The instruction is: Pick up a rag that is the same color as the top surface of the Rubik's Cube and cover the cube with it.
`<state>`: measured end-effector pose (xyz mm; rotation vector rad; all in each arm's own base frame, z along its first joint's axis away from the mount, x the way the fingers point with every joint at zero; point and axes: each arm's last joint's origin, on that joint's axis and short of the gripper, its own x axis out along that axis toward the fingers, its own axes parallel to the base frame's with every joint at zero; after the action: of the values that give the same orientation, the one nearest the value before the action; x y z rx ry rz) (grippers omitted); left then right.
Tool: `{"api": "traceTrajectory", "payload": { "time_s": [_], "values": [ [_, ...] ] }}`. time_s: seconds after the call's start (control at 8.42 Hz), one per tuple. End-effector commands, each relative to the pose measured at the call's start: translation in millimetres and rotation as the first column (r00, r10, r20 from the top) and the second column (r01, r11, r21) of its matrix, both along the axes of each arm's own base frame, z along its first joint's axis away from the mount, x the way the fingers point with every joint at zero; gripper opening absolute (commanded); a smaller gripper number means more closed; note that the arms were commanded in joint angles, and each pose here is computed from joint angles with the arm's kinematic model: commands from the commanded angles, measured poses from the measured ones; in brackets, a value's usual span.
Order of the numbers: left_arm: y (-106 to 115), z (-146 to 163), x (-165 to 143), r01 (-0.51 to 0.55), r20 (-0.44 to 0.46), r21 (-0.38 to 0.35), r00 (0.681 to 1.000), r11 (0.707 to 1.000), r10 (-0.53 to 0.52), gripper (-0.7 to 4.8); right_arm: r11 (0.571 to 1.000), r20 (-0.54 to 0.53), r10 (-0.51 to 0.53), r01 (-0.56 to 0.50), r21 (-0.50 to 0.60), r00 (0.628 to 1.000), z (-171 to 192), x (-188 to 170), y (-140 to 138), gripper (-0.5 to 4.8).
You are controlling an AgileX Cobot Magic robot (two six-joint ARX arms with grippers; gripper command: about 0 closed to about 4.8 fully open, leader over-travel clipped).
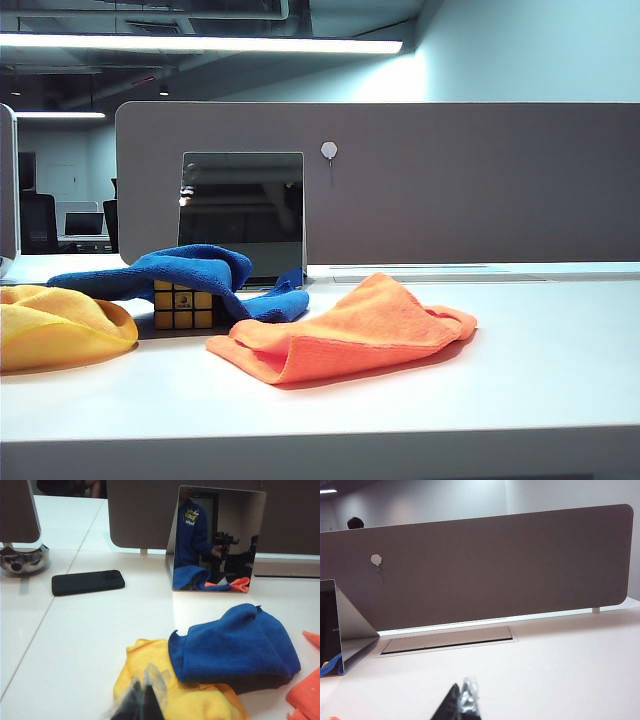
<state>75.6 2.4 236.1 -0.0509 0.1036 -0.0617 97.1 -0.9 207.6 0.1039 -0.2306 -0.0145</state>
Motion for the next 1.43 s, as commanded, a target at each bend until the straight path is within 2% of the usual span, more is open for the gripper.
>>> {"api": "traceTrajectory", "payload": {
  "time_s": [0.12, 0.48, 0.95, 1.19, 1.31, 1.43],
  "values": [
    [0.0, 4.3, -7.2, -0.023, 0.063, 0.007, 0.998, 1.0, 0.023, -0.05, 0.999, 0.02, 0.005, -0.005, 0.033, 1.0, -0.4, -0.6, -0.1, -0.06],
    [-0.3, 4.1, -9.8, -0.023, 0.07, 0.007, 0.997, 1.0, 0.022, -0.05, 0.999, 0.012, 0.01, -0.011, 0.036, 1.0, -15.0, 2.1, 0.1, -0.05],
    [-0.3, -1.3, -10.1, -0.025, 0.013, -0.022, 1.0, 0.999, 0.026, -0.05, 1.0, 0.001, 0.023, -0.023, 0.015, 1.0, -20.2, 2.5, 0.6, -0.05],
    [-0.2, -5.0, -9.2, -0.026, -0.007, -0.024, 1.0, 0.999, 0.026, -0.05, 0.996, -0.017, 0.079, -0.079, -0.027, 0.997, -21.7, 2.8, 2.5, -0.05],
    [0.2, -9.7, -7.2, -0.038, -0.022, -0.051, 0.999, 0.998, 0.037, -0.05, 0.991, -0.014, 0.119, -0.12, -0.055, 0.993, -21.4, 2.6, 3.8, -0.05],
    [1.0, -18.1, -4.5, -0.068, -0.058, -0.13, 0.996, 0.989, 0.061, -0.05, 0.988, -0.013, 0.141, -0.142, -0.06, 0.99, -21.2, 2.5, 4.4, -0.05]
  ]
}}
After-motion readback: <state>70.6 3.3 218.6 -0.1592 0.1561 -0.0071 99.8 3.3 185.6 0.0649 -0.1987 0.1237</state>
